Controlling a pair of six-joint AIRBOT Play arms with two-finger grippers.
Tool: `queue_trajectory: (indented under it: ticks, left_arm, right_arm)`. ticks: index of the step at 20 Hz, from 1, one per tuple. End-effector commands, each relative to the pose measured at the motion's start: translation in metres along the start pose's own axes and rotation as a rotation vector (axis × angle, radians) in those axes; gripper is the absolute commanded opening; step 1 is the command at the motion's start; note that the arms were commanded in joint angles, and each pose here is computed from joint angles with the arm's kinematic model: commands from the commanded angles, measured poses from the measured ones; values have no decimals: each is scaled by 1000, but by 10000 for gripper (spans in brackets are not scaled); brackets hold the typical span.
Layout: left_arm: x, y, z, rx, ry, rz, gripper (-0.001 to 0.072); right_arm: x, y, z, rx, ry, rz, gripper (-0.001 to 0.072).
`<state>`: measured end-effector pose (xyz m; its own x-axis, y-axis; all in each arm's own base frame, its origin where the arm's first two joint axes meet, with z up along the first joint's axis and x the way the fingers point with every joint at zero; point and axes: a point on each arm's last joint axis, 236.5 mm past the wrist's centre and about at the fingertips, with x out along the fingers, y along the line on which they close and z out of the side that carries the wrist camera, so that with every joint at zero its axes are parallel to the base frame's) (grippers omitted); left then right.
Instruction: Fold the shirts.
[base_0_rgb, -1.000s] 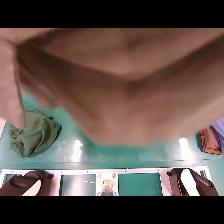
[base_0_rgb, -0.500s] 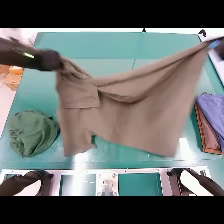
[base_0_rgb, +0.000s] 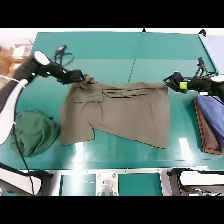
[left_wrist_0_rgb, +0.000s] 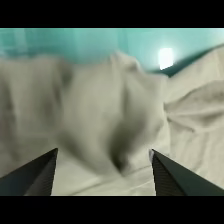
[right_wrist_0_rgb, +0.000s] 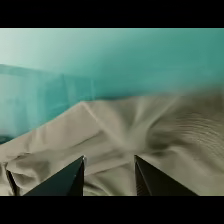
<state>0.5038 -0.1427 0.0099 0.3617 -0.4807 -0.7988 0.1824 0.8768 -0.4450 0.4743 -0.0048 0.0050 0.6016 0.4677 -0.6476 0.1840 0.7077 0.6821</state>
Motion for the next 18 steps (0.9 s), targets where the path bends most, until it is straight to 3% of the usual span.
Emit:
queue_trajectory:
  ticks: [1, 3, 6, 7, 9, 12, 18]
  left_arm:
    - [-57, 29, 3, -17, 91, -23, 652]
    - [-89, 57, -17, -67, 177, -31, 652]
    - [-108, 88, -46, -163, 259, -48, 652]
    - [-110, 91, -50, -163, 264, -63, 652]
    - [-111, 92, -51, -142, 264, -79, 652]
    - [-110, 81, -46, -120, 242, -130, 652]
    - [-111, 76, -43, -82, 228, -160, 652]
  right_arm:
    - [-36, -10, -19, 19, 129, 32, 360]
    - [-73, -32, -47, 13, 206, -39, 325]
    - [-118, -82, -116, 153, 271, -228, 342]
    - [-129, -100, -146, 239, 306, -295, 429]
    - [-136, -120, -214, 395, 414, -367, 448]
    - [-124, -127, -287, 529, 539, -372, 447]
    - [-92, -135, -297, 526, 463, -336, 446]
